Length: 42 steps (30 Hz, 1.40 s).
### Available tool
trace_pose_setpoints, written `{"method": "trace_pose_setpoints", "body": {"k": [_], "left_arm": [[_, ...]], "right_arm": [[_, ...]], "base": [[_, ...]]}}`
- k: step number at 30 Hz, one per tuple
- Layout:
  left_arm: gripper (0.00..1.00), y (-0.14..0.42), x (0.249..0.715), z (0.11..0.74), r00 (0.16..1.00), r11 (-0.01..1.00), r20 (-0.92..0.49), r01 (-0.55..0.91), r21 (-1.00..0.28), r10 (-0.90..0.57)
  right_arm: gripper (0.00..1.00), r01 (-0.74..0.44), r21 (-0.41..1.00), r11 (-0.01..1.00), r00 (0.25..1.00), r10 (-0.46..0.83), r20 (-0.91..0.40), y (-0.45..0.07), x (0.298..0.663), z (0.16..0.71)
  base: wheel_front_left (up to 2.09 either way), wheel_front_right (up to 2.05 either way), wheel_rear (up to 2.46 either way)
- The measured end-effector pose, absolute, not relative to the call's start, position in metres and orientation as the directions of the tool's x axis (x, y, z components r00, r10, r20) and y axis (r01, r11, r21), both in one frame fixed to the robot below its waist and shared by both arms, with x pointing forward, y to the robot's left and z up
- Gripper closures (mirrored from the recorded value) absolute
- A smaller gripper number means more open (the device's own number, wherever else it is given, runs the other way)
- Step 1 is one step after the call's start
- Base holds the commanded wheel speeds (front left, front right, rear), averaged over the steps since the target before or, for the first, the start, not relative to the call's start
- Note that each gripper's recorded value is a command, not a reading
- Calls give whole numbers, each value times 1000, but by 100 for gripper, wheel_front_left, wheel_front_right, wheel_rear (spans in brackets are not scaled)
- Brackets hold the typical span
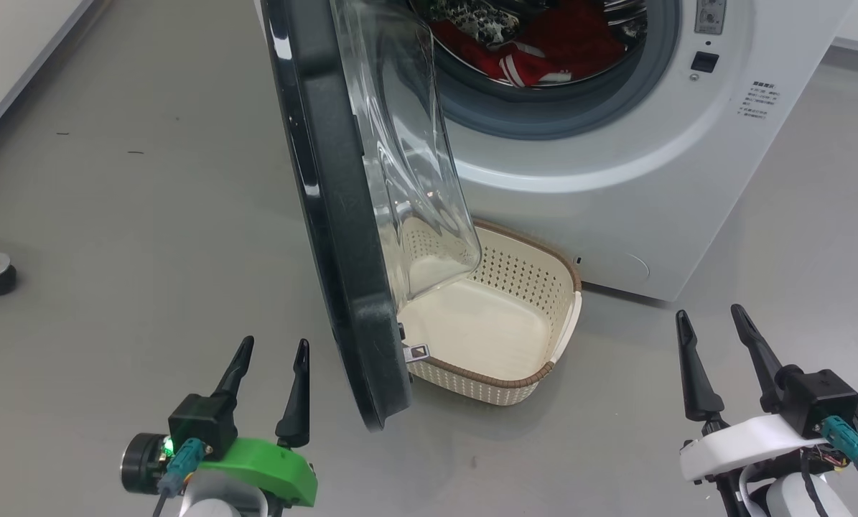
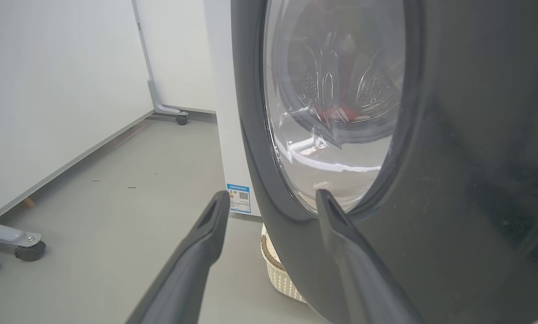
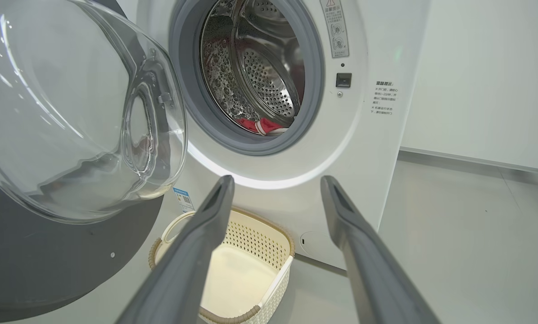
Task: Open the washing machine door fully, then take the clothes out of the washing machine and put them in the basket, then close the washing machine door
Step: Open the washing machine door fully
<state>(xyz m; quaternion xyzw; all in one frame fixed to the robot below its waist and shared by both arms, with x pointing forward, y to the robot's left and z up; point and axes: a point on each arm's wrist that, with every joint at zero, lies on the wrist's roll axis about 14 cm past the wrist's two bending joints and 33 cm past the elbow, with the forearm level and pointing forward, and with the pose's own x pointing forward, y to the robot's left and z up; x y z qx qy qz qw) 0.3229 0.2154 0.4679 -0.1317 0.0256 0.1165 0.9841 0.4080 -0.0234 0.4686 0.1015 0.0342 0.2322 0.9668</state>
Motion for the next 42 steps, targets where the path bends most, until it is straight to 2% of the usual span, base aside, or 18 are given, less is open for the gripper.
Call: {"method": "trace_pose_setpoints", "body": {"k": [1, 2, 3, 4, 16, 21, 26, 32, 38, 42], "left_arm": [[8, 215, 323, 468, 971, 937, -82, -236, -257, 222], [38, 215, 323, 467, 972, 937, -83, -236, -259, 222], [83, 215, 322, 467, 971, 937, -85, -236, -259, 221], [100, 214, 322, 466, 971, 937, -87, -236, -259, 221], [100, 216, 317, 461, 968, 931, -104, -250, -267, 230], [100, 227, 319, 477, 963, 924, -53, -267, -274, 263], [100, 242, 325, 518, 949, 920, 72, -275, -278, 306], [100, 252, 336, 605, 893, 942, 332, -230, -244, 304], [100, 239, 331, 662, 829, 962, 500, -155, -225, 250], [100, 208, 326, 695, 790, 977, 594, -25, -212, 149]], "right_arm": [[0, -441, 213, 872, 890, 455, -20, -24, 408, 468], [0, -443, 216, 870, 889, 458, -21, -23, 408, 468], [0, -441, 217, 871, 890, 456, -22, -24, 408, 467], [0, -439, 217, 872, 891, 454, -22, -24, 408, 467], [0, -431, 222, 874, 893, 449, -35, -26, 407, 462], [0, -437, 220, 872, 890, 455, -36, -26, 408, 461], [0, -443, 214, 871, 887, 460, -36, -25, 408, 461], [0, -458, 204, 865, 880, 474, -34, -22, 408, 460], [0, -478, 206, 854, 869, 494, -32, -16, 405, 460], [0, -495, 209, 843, 858, 512, -34, -11, 402, 459]], "base": [[0, 0, 0], [0, 0, 0], [0, 0, 0], [0, 0, 0], [0, 0, 0], [0, 0, 0], [0, 0, 0], [0, 0, 0], [0, 0, 0], [0, 0, 0]]}}
